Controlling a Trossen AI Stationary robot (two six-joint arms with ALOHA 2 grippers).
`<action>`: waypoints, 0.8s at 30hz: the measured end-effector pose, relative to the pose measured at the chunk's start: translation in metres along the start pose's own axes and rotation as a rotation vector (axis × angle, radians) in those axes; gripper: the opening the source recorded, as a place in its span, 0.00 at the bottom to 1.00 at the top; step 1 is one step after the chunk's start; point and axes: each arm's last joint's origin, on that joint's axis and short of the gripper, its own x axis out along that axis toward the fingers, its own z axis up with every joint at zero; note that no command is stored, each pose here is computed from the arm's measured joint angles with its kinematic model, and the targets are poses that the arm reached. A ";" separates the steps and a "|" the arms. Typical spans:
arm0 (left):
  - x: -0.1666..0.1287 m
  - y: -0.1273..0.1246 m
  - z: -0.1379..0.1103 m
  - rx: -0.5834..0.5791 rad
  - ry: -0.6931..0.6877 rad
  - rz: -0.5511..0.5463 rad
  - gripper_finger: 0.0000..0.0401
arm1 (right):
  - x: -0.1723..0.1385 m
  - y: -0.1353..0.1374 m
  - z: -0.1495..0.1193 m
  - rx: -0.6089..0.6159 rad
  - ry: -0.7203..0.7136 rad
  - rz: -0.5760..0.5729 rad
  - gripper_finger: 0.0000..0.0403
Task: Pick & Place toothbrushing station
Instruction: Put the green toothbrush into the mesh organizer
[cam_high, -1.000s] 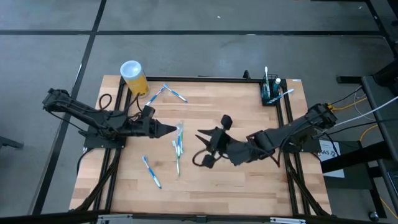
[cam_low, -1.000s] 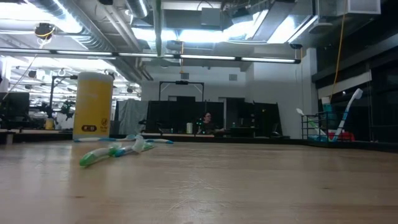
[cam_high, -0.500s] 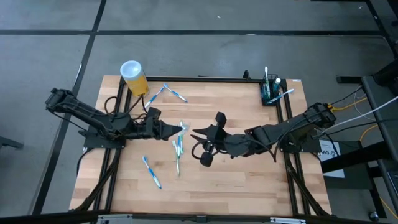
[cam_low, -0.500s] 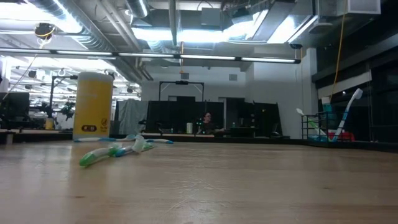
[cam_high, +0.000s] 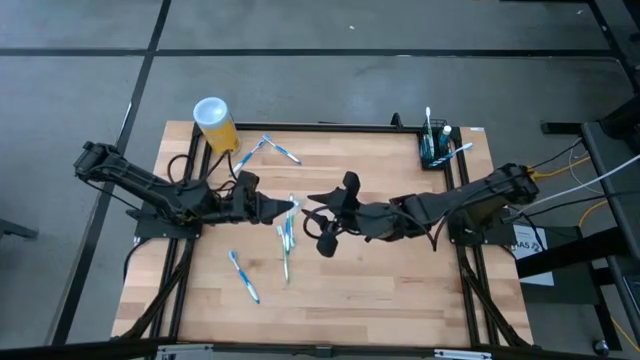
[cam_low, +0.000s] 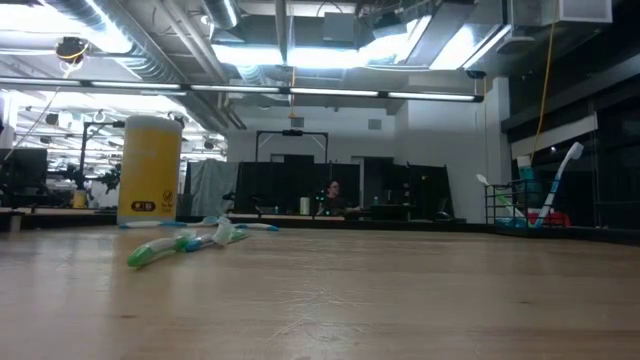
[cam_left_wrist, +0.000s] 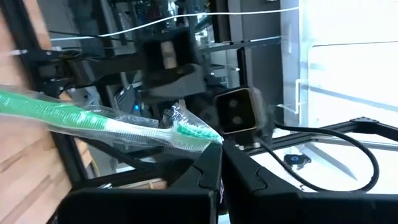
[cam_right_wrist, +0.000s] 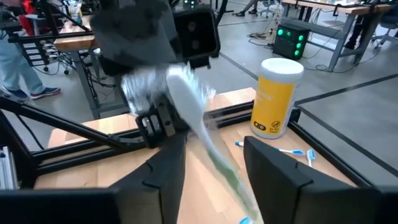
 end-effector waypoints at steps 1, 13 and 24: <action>0.001 -0.002 0.000 0.005 -0.001 -0.007 0.01 | 0.001 0.000 0.000 0.001 0.001 0.003 0.42; 0.002 -0.004 0.000 0.020 0.000 -0.009 0.01 | 0.015 -0.004 0.003 0.011 -0.053 0.033 0.39; 0.002 -0.004 0.000 0.006 -0.001 -0.010 0.01 | 0.021 -0.007 0.002 0.015 -0.055 0.009 0.25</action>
